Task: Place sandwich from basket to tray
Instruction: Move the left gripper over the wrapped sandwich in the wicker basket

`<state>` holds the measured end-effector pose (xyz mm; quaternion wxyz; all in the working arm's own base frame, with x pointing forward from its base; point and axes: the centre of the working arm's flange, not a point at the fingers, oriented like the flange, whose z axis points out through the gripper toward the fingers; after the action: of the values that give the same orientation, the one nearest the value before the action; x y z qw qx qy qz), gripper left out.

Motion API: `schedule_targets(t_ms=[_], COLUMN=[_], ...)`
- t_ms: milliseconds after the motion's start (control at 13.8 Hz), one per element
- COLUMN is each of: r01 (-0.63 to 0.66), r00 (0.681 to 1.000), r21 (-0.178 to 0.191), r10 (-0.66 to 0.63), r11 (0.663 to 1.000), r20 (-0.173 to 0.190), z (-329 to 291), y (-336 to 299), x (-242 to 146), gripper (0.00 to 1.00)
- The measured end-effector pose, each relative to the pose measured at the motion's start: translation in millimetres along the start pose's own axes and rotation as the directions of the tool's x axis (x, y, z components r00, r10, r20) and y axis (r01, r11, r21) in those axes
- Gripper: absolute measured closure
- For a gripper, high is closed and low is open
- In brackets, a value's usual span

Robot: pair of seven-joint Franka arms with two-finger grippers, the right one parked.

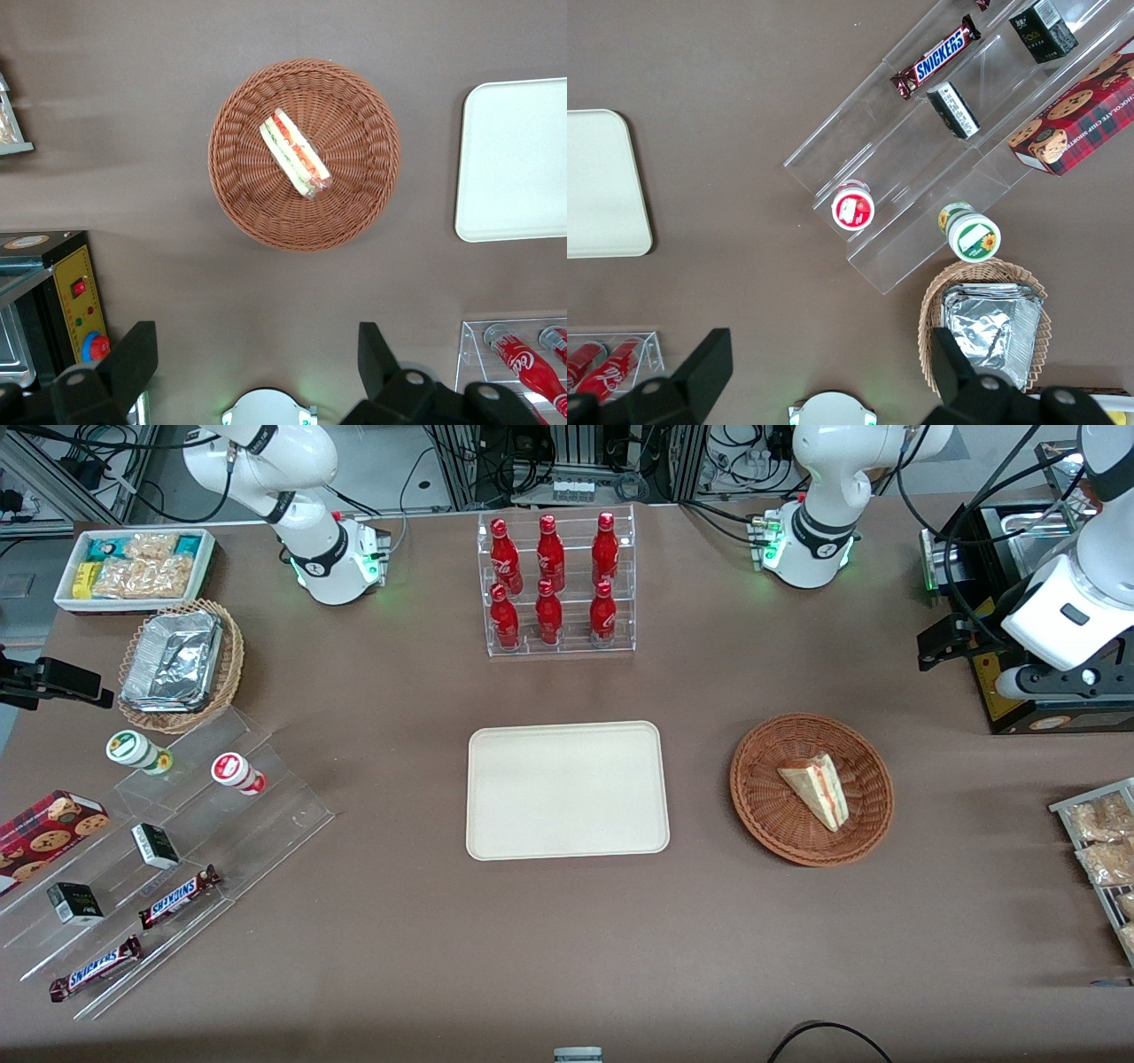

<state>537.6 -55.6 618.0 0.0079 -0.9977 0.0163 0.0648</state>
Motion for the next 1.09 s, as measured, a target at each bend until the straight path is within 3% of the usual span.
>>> schedule_targets(t_ms=[579, 868, 1086], r01=[-0.014, -0.015, -0.028], r00=[0.999, 1.0, 0.999], r21=[-0.006, -0.012, -0.014], r10=[0.014, 0.015, 0.028], r11=[1.0, 1.0, 1.0], r20=[0.029, 0.006, -0.032], z=[49, 121, 165], y=[8, 11, 20], x=[26, 45, 47], gripper=[0.0, 0.0, 0.0])
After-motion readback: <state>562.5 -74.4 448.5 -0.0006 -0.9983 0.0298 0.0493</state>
